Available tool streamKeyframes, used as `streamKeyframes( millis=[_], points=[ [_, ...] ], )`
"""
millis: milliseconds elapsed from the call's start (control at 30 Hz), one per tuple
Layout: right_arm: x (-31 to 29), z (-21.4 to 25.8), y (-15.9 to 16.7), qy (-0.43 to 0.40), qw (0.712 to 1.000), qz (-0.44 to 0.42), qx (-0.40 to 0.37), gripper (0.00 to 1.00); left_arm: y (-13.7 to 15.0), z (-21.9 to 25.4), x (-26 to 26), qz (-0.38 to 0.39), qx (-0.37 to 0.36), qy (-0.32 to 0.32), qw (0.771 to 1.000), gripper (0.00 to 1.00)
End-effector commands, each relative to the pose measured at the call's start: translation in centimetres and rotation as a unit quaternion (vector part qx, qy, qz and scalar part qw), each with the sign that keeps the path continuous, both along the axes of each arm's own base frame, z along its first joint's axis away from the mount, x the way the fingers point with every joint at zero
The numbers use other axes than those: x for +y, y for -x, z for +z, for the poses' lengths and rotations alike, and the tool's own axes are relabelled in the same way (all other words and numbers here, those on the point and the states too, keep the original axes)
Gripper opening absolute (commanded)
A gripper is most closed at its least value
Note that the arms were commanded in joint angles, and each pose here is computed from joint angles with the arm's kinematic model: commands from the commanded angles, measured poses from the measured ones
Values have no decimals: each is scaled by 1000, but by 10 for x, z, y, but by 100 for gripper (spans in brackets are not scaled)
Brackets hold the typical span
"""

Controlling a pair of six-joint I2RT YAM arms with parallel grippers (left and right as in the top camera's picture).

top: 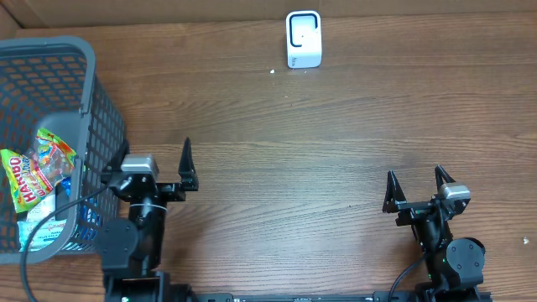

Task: Scan the item barcode
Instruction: 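Reach into the basket and grasp the Haribo gummy bag with left gripper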

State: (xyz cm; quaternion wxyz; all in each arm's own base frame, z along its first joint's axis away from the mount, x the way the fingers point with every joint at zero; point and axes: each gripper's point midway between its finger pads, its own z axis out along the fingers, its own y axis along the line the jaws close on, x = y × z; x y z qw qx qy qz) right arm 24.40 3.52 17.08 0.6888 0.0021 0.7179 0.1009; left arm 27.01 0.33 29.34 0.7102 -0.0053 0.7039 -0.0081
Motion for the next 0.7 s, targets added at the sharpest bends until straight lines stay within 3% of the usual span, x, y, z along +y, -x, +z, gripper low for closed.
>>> streamKeyframes(
  millis=[0, 400, 667],
  points=[
    [2, -1, 0, 0, 1000, 5, -4, 100, 8, 46, -4, -8, -25, -10, 1000, 100],
    [2, -1, 0, 0, 1000, 5, -4, 100, 14, 107, -7, -18, 65, -6, 998, 100],
    [2, -1, 0, 0, 1000, 5, -4, 100, 4, 129, -5, -11, 243, 27, 970, 100]
  ],
)
